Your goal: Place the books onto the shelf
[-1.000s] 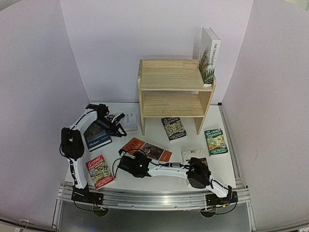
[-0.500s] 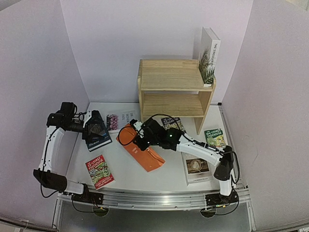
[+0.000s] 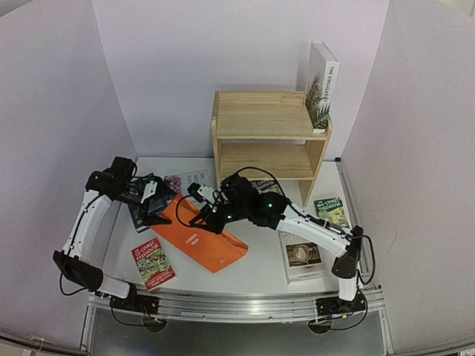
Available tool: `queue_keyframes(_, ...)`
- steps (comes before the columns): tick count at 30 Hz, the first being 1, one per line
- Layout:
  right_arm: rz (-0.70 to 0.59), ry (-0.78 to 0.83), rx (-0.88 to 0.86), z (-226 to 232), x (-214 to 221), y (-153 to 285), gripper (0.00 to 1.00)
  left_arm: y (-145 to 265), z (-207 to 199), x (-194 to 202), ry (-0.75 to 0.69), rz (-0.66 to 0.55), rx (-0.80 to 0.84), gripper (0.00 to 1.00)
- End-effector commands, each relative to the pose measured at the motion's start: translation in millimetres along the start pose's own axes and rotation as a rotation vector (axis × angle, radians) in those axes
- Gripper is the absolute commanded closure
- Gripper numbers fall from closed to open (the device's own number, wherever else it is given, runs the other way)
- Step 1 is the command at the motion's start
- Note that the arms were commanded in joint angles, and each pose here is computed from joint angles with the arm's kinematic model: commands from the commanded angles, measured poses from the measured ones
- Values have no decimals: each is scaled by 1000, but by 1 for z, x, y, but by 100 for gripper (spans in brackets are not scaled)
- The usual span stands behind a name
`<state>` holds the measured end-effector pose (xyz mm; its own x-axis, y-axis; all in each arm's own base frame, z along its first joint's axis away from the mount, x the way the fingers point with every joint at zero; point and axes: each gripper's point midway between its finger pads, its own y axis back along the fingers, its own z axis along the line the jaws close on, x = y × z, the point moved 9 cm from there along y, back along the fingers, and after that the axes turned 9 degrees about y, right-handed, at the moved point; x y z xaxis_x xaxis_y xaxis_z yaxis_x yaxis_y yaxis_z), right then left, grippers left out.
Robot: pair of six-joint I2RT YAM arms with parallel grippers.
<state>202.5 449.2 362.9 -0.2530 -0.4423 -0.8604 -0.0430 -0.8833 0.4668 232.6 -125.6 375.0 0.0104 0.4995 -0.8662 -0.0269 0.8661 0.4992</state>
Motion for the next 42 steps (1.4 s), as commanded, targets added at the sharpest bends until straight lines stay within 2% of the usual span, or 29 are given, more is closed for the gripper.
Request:
queue_keyframes(1, -158, 113, -38, 19, -41, 39, 85, -3, -41, 6, 229, 37, 201, 1)
queue_keyframes(2, -166, 126, -48, 20, -43, 40, 85, -4, -40, 5, 244, 36, 196, 4)
queue_keyframes(4, -181, 147, -57, 22, -48, 44, 86, -3, -38, 2, 262, 23, 191, 17)
queue_keyframes(8, -192, 140, -60, 16, -51, 49, 86, 0, -37, -5, 274, 10, 184, 62)
queue_keyframes(11, -193, 130, -66, 13, -50, 51, 84, 1, -37, -4, 268, 28, 173, 87)
queue_keyframes(13, -183, 120, -63, 9, -47, 52, 71, 1, -37, -4, 255, 45, 164, 98)
queue_keyframes(14, -173, 119, -60, 8, -44, 52, 64, 2, -37, -5, 242, 51, 161, 100)
queue_keyframes(15, -162, 120, -54, 7, -40, 53, 57, 3, -38, -5, 230, 57, 157, 100)
queue_keyframes(18, -115, 138, -6, 4, -23, 58, 27, 6, -39, -7, 200, 71, 156, 100)
queue_keyframes(22, -13, 147, 49, -3, 3, 52, 22, 6, -39, -8, 193, 86, 161, 99)
queue_keyframes(27, 19, 143, 87, -12, 4, 33, 22, 2, -38, -7, 206, 94, 180, 95)
queue_keyframes(31, 31, 170, 130, -21, 1, 15, 30, -1, -38, -8, 210, 99, 191, 93)
queue_keyframes(35, 33, 180, 152, -25, -2, 9, 49, 0, -38, -9, 215, 107, 184, 90)
queue_keyframes(38, 34, 176, 180, -27, -3, 12, 71, 0, -38, -10, 217, 107, 180, 82)
queue_keyframes(39, 35, 170, 195, -27, -2, 15, 77, 1, -38, -12, 216, 105, 177, 73)
queue_keyframes(42, 19, 149, 241, -27, -7, 27, 83, 3, -32, -18, 249, 91, 141, 25)
